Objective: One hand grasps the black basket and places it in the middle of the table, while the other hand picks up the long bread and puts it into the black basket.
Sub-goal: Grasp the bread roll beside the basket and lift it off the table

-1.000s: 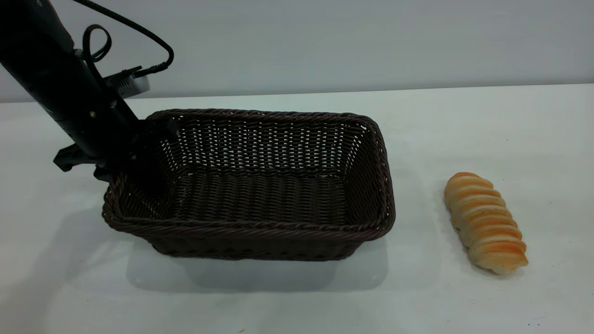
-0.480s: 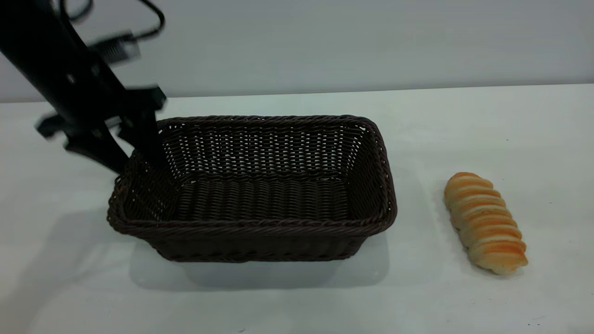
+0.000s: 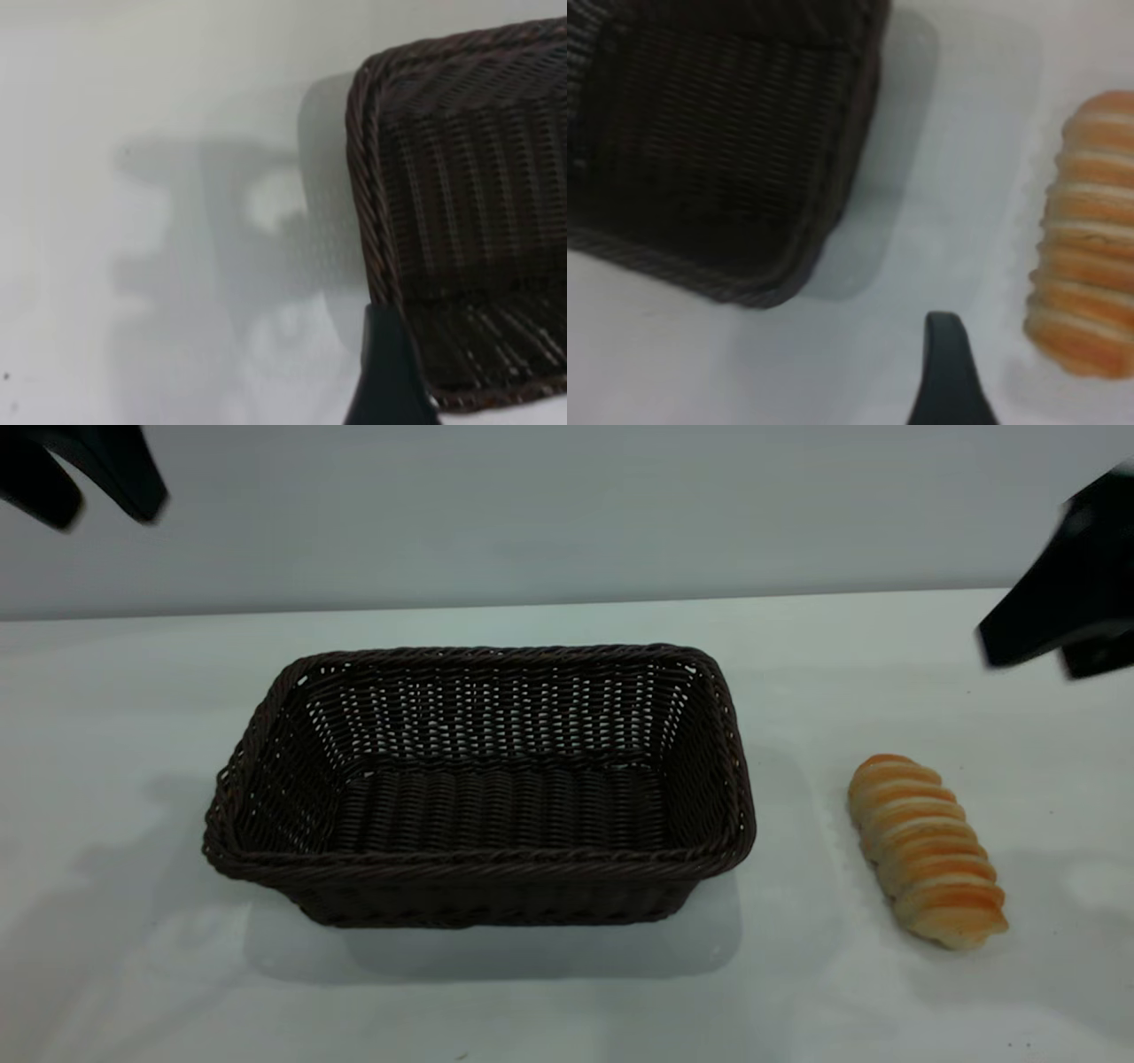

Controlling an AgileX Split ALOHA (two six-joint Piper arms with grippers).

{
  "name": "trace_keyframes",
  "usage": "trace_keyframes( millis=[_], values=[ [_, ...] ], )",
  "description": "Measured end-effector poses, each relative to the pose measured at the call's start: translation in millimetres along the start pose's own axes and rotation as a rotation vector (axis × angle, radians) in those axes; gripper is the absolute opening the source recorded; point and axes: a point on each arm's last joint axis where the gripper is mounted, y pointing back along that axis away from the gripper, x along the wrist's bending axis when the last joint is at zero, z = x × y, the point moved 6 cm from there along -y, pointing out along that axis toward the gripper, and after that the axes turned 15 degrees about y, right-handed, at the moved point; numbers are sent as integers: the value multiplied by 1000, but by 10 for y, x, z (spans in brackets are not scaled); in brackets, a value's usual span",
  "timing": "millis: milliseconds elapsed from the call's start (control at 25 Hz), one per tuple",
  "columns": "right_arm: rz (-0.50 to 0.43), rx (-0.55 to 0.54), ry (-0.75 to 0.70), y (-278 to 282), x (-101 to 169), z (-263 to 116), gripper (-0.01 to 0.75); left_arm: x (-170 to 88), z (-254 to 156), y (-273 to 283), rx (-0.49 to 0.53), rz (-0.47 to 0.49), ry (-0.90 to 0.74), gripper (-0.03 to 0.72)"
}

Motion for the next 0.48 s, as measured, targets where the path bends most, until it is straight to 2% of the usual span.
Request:
trace_keyframes(
  millis=[240, 480],
  values=[
    [-4, 144, -38, -726, -340, -141, 514, 35, -132, 315, 19, 32, -31, 560],
    [-33, 237, -42, -1209, -571, -383, 494, 53, -240, 456, 54, 46, -33, 560]
  ],
)
